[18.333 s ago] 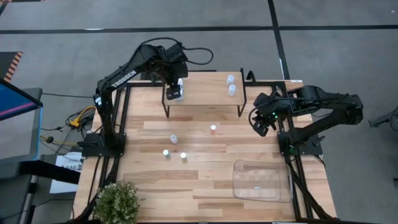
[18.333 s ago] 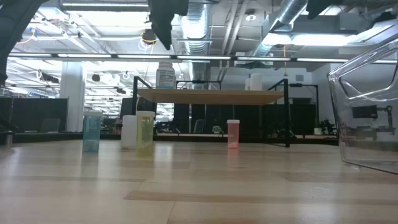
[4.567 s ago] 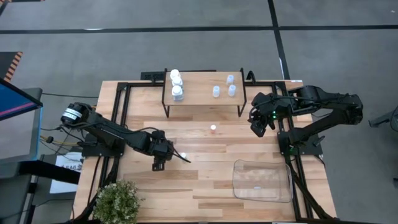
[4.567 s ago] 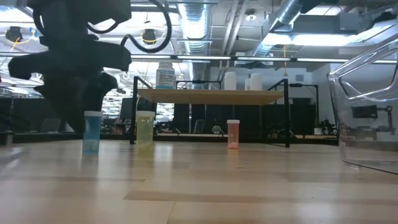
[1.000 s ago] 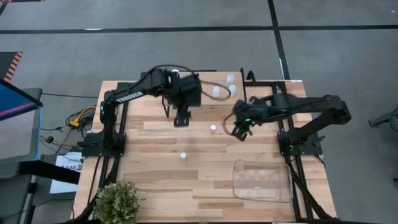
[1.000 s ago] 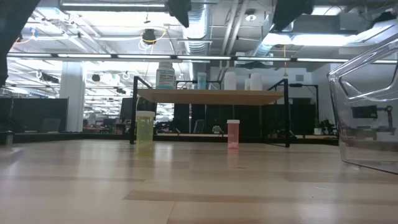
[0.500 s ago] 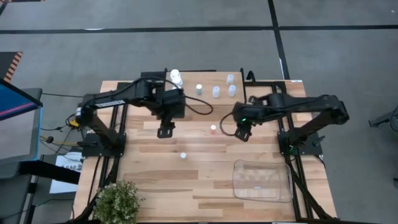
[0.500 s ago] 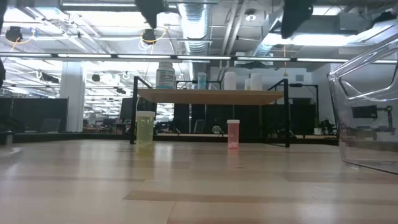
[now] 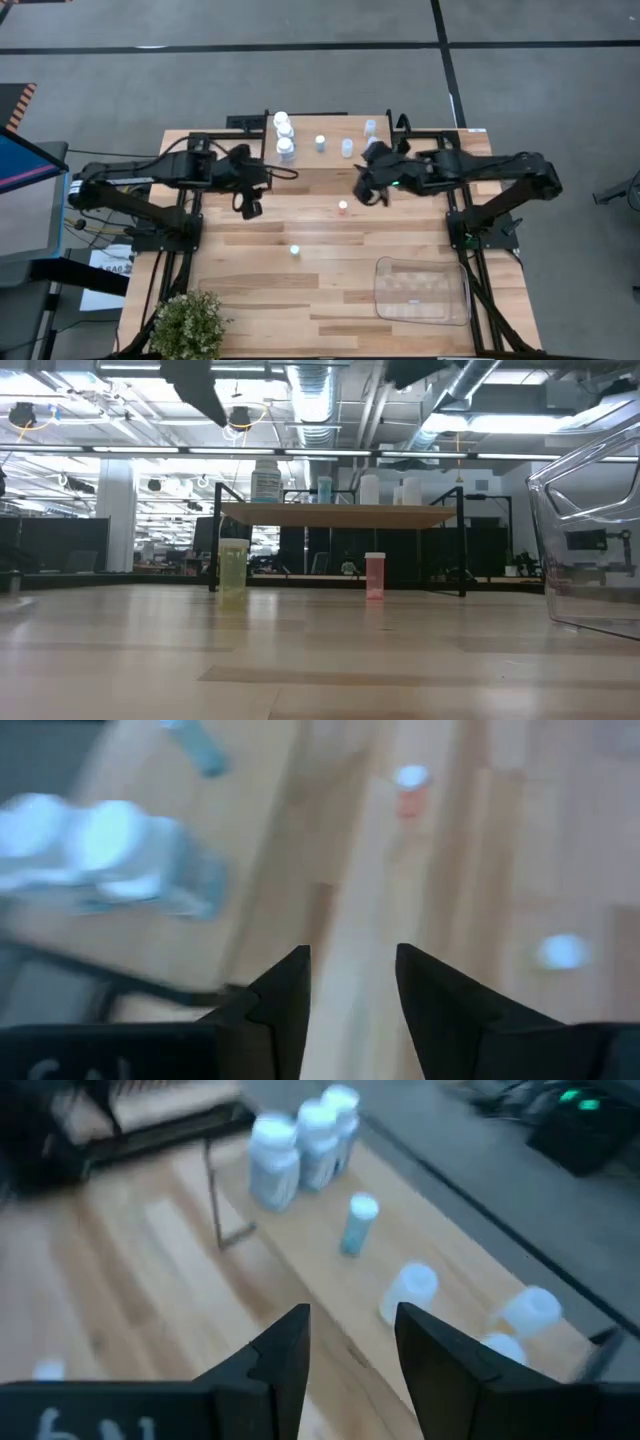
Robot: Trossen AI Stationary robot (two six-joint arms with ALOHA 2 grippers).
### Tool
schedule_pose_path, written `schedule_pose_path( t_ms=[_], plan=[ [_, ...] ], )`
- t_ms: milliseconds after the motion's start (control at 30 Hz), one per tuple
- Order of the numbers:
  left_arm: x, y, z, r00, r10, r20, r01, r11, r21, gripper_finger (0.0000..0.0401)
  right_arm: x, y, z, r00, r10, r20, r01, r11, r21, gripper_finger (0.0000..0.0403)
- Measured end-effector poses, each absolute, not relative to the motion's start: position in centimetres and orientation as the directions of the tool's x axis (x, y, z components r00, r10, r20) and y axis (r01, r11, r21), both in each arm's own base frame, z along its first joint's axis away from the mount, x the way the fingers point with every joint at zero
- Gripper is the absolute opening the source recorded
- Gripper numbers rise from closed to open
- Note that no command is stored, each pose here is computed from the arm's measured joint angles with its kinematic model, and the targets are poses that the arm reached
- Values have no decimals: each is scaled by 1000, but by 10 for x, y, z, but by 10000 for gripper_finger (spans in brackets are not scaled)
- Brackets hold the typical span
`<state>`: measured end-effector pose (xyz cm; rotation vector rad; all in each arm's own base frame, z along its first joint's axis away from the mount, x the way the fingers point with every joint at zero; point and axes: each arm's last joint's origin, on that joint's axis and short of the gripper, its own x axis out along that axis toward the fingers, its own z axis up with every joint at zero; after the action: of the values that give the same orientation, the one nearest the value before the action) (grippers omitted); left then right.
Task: Pick and place medicine bottles onto shelf by color
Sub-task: Adjust the transparent pill bottle on the shelf
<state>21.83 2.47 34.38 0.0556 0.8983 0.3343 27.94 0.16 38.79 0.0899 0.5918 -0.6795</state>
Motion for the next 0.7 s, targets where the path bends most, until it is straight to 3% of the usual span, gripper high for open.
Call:
schedule_pose_path(
  t_ms=[133, 367, 533, 700],
  plan=[
    [201, 28, 347, 565, 418, -711, -254, 908, 332, 125, 317, 4, 365, 572, -669, -474, 728, 680, -82, 172],
    [175, 37, 362, 631, 376, -679, -193, 923, 331, 107, 373, 11, 315, 506, -759, -410, 848, 525, 76, 146],
    [161, 44, 368, 631, 413, -657, -223, 908, 356, 97, 385, 21, 286, 382, -866, -323, 923, 377, 82, 114],
    [154, 48, 369, 626, 418, -658, -224, 905, 362, 93, 389, 15, 275, 335, -889, -312, 942, 313, 119, 84]
  ],
)
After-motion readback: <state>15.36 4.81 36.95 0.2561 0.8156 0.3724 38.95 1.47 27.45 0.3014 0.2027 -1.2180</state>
